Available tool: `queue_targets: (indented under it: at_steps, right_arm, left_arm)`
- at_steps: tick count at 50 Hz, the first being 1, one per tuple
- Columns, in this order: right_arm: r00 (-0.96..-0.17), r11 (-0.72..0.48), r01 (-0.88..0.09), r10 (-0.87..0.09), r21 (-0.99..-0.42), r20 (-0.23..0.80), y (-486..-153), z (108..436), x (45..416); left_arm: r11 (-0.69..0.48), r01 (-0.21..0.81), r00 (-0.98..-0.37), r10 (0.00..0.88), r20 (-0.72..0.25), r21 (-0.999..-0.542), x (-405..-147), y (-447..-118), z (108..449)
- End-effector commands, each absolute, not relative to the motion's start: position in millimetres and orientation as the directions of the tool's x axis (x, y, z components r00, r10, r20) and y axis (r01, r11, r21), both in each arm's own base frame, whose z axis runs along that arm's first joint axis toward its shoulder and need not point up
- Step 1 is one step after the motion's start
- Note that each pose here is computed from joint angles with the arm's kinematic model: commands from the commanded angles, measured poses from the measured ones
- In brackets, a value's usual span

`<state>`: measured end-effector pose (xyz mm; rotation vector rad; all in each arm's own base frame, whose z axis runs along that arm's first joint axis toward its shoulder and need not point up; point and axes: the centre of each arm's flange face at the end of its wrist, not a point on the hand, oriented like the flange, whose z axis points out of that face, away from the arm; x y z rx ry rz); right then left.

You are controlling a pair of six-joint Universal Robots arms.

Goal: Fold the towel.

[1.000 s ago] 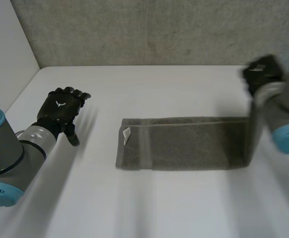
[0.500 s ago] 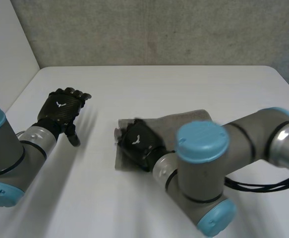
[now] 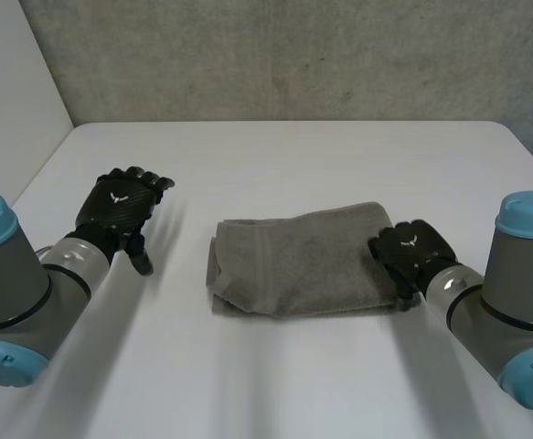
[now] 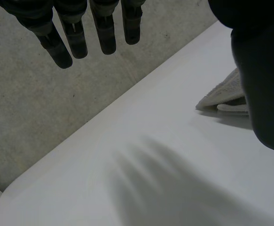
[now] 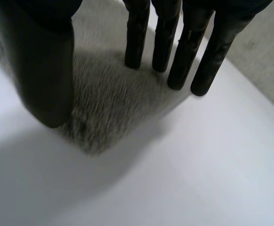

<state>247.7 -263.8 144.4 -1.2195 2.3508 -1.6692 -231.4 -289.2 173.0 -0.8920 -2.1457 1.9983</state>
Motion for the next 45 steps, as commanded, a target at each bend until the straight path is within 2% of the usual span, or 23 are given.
queue_targets:
  at_steps: [1,8,13,15,16,17,18,19,20,21,23,24,26,30,33,35,36,37,39,40,42,43,45]
  right_arm:
    - [-0.699,0.155,-0.591,-0.589,-0.792,0.406,-274,128,245]
    - [-0.702,0.109,-0.576,-0.573,-0.81,0.423,-283,142,252]
    - [-0.662,-0.028,-0.547,-0.598,-0.837,0.452,-271,172,284]
    - [-0.584,-0.18,-0.503,-0.651,-0.845,0.486,-240,194,327]
    - [-0.583,-0.181,-0.503,-0.651,-0.845,0.486,-240,194,327]
    - [-0.535,-0.243,-0.488,-0.676,-0.838,0.507,-224,197,346]
    - [-0.478,-0.293,-0.488,-0.698,-0.822,0.533,-207,192,364]
    - [-0.477,-0.293,-0.488,-0.699,-0.822,0.533,-207,192,364]
    - [-0.407,-0.345,-0.499,-0.716,-0.795,0.567,-191,181,380]
    - [-0.407,-0.346,-0.499,-0.716,-0.795,0.567,-191,181,380]
    - [-0.265,-0.469,-0.518,-0.707,-0.715,0.655,-161,164,404]
    - [-0.264,-0.47,-0.518,-0.707,-0.715,0.656,-160,164,404]
    - [-0.169,-0.558,-0.515,-0.678,-0.651,0.715,-138,153,418]
    - [-0.136,-0.571,-0.526,-0.676,-0.631,0.725,-134,141,423]
    - [-0.138,-0.544,-0.535,-0.698,-0.646,0.703,-134,133,421]
    - [-0.159,-0.514,-0.535,-0.719,-0.671,0.677,-135,131,419]
    - [-0.2,-0.469,-0.52,-0.746,-0.714,0.635,-135,134,417]
    - [-0.2,-0.469,-0.52,-0.746,-0.714,0.635,-135,134,417]
    - [-0.325,-0.361,-0.456,-0.783,-0.813,0.53,-144,159,407]
    - [-0.325,-0.361,-0.456,-0.783,-0.814,0.53,-144,159,407]
    - [-0.472,-0.242,-0.401,-0.772,-0.884,0.426,-175,184,383]
    - [-0.473,-0.241,-0.401,-0.772,-0.884,0.425,-175,184,383]
    - [-0.572,-0.139,-0.356,-0.749,-0.924,0.333,-199,193,362]
  left_arm:
    - [-0.018,0.357,-0.827,0.459,-0.325,-0.934,-232,-287,172]
    - [-0.024,0.356,-0.828,0.457,-0.327,-0.934,-232,-287,174]
    - [-0.045,0.347,-0.83,0.45,-0.33,-0.937,-234,-289,181]
    - [-0.086,0.328,-0.832,0.445,-0.33,-0.941,-238,-288,196]
    - [-0.086,0.327,-0.832,0.445,-0.33,-0.941,-238,-288,196]
    - [-0.103,0.311,-0.836,0.443,-0.323,-0.945,-239,-287,203]
    - [-0.112,0.289,-0.842,0.443,-0.308,-0.951,-240,-285,210]
    - [-0.112,0.288,-0.842,0.443,-0.308,-0.951,-240,-285,210]
    - [-0.12,0.261,-0.849,0.443,-0.287,-0.958,-241,-284,216]
    - [-0.12,0.26,-0.849,0.443,-0.286,-0.958,-241,-284,216]
    - [-0.132,0.188,-0.867,0.443,-0.228,-0.973,-243,-283,231]
    - [-0.133,0.188,-0.867,0.443,-0.227,-0.973,-243,-283,231]
    - [-0.13,0.109,-0.881,0.446,-0.157,-0.985,-243,-284,243]
    - [-0.114,0.045,-0.889,0.448,-0.092,-0.992,-244,-286,249]
    - [-0.104,0.002,-0.89,0.452,-0.049,-0.995,-245,-288,252]
    - [-0.096,-0.011,-0.89,0.454,-0.034,-0.995,-245,-289,251]
    - [-0.09,-0.022,-0.89,0.455,-0.022,-0.996,-245,-290,252]
    - [-0.09,-0.022,-0.89,0.455,-0.021,-0.996,-245,-290,252]
    - [-0.083,-0.031,-0.889,0.458,-0.01,-0.996,-246,-291,251]
    - [-0.072,-0.035,-0.885,0.465,-0.003,-0.997,-250,-292,249]
    - [-0.056,-0.033,-0.879,0.476,0.003,-0.998,-255,-292,245]
    - [-0.04,-0.031,-0.871,0.491,0.007,-0.999,-261,-290,242]
    - [-0.023,-0.025,-0.865,0.501,0.01,-0.999,-266,-288,238]
